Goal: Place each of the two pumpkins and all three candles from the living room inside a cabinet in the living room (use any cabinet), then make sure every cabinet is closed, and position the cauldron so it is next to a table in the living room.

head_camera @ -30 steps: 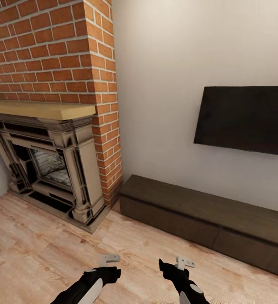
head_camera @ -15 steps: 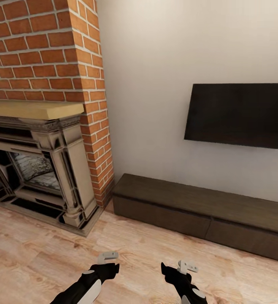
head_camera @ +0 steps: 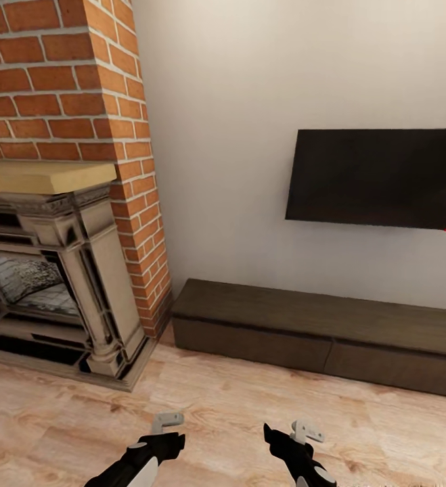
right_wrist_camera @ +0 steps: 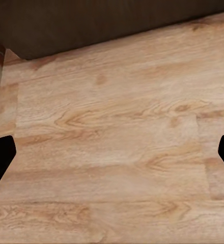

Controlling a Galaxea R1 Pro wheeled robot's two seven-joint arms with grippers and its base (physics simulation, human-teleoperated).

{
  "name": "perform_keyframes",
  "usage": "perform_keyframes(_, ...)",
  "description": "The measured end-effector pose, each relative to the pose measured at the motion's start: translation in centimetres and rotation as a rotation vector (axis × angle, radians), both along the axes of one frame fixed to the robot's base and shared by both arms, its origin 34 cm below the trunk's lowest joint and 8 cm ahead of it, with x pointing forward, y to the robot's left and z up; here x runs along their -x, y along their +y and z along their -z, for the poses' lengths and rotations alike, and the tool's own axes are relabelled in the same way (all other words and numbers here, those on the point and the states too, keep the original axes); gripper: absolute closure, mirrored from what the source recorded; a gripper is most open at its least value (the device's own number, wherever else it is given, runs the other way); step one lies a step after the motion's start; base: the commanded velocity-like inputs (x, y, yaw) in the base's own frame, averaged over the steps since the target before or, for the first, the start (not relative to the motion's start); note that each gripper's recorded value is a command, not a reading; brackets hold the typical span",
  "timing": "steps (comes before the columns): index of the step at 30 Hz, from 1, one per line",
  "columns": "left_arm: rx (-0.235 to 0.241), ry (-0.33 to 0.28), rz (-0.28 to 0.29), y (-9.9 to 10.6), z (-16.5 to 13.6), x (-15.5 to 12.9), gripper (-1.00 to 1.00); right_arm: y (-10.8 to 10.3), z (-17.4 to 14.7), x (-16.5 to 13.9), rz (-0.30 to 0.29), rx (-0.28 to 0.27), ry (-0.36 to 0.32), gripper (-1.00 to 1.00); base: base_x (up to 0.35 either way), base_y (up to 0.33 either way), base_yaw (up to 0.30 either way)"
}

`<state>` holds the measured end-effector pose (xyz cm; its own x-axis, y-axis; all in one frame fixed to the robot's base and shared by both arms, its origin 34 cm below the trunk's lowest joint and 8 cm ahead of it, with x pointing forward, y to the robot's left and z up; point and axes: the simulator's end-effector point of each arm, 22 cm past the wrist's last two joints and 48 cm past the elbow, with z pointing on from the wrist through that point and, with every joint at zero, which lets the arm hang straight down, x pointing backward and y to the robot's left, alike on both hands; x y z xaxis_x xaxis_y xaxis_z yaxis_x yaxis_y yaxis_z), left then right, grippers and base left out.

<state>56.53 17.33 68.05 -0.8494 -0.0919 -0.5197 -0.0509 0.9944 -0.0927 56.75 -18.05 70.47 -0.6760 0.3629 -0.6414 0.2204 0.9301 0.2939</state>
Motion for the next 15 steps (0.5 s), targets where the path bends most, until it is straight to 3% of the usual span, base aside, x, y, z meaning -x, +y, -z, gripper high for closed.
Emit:
perform_keyframes(10,-0.005,-0.004,-0.004,0.4,0.7,0.3,-1.0,-1.3,0.5,0.2,0.045,-0.009,0.013,-1.0,0.18,0.266,-0.24)
perform_keyframes(15,0.019,-0.004,0.014,-0.2,0.9,0.5,-1.0,-1.3,0.7,0.3,0.046,-0.009,0.016,-1.0,0.234,0.23,-0.246)
